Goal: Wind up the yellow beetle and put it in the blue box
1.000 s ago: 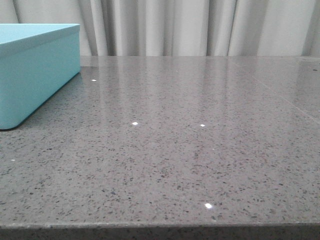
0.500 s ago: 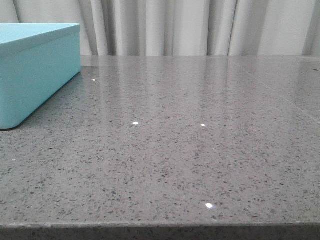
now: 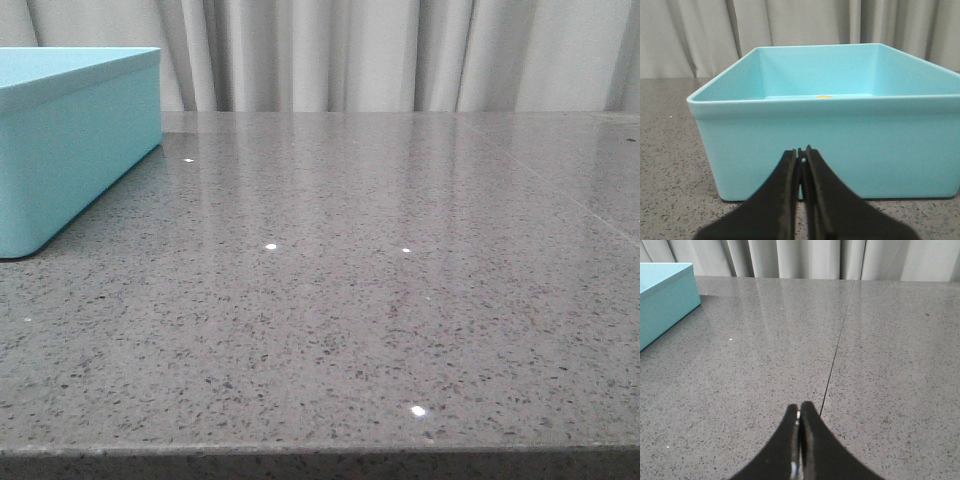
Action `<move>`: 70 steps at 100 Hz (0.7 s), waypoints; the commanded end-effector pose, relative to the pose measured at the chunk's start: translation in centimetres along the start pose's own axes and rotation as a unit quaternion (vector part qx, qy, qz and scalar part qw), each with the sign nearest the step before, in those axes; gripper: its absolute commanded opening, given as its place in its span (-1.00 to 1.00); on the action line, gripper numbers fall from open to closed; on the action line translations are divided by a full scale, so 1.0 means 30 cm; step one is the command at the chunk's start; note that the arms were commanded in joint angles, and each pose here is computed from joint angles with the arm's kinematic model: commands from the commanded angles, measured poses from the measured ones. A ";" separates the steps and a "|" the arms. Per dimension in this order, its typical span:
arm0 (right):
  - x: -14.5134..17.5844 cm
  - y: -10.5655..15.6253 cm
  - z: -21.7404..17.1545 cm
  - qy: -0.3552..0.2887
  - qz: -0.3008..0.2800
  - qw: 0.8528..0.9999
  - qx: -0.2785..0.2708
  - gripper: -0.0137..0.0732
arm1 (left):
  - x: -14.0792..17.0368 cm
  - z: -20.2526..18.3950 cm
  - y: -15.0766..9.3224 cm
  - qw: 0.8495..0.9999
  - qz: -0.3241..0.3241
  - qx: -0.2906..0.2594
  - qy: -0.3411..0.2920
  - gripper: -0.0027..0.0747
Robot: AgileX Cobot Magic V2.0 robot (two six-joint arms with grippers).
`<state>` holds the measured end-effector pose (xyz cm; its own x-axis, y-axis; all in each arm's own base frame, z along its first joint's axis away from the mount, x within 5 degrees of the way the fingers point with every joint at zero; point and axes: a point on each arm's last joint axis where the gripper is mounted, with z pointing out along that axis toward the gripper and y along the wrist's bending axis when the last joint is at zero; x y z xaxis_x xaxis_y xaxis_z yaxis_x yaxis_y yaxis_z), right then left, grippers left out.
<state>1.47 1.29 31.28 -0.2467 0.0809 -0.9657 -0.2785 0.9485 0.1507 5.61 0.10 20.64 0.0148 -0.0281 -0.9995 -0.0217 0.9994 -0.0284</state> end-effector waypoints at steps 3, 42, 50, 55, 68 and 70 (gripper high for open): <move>-0.047 0.003 -0.006 -0.048 -0.007 0.999 0.000 -0.84 | -0.006 -0.007 0.001 0.999 -0.003 -0.001 -0.045 -0.98; 0.044 -0.065 0.123 -0.237 -0.033 0.969 0.064 -0.84 | -0.006 -0.007 0.001 0.999 -0.003 -0.001 -0.045 -0.98; 0.099 -0.085 0.148 -0.245 -0.032 0.965 0.085 -0.84 | -0.006 -0.007 0.001 0.999 -0.003 -0.001 -0.045 -0.98; 0.130 -0.094 0.153 -0.248 -0.034 0.963 0.096 -0.84 | -0.006 -0.007 0.001 0.999 -0.003 -0.001 -0.045 -0.98; 0.226 -0.115 0.178 -0.246 -0.005 0.963 0.106 -0.84 | -0.006 -0.007 0.001 0.999 -0.003 -0.001 -0.045 -0.98; 0.237 -0.117 0.181 -0.245 -0.003 0.964 0.105 -0.84 | -0.006 -0.007 0.001 0.999 -0.003 -0.001 -0.045 -0.98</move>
<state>5.87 0.26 22.55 0.1326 0.1346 -0.9820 -0.0629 0.9899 0.1272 5.61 0.10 20.64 0.0148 -0.0281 -0.9995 -0.0217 0.9994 -0.0284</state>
